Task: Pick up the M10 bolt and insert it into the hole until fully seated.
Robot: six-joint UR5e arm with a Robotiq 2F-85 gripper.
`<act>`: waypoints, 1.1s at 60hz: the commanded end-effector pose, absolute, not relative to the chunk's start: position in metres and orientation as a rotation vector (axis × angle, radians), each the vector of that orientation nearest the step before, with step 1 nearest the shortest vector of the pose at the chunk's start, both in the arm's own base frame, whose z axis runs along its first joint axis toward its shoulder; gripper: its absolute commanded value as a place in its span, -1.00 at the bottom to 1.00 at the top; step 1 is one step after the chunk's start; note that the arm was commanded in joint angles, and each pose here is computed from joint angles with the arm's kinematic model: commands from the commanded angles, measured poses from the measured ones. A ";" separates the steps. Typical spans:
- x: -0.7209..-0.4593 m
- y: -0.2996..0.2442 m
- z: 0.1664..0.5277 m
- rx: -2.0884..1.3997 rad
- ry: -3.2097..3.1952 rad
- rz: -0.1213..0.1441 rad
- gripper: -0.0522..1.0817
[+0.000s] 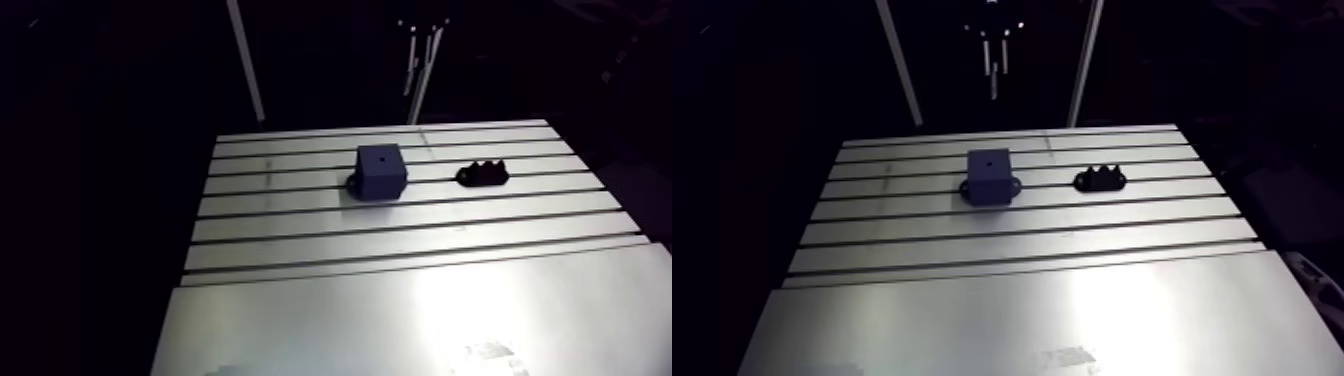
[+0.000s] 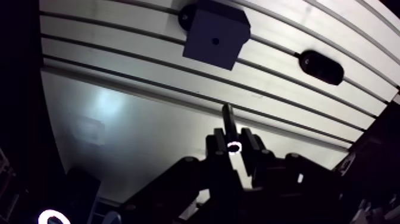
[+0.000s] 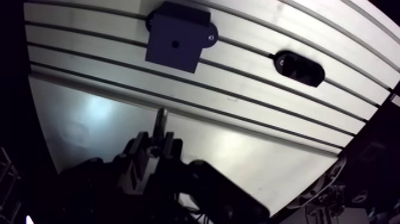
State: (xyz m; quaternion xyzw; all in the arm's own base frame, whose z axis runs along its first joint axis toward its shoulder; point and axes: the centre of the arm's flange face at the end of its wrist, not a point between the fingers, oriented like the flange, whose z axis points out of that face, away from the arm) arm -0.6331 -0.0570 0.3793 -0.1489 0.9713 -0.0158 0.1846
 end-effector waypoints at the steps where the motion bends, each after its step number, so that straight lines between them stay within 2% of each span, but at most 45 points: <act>1: -0.638 -0.067 0.365 -0.395 2.751 -0.026 0.99; 38: -0.637 -0.083 0.324 -0.410 2.791 -0.005 0.99; 66: -0.636 -0.083 0.316 -0.373 2.799 0.008 0.99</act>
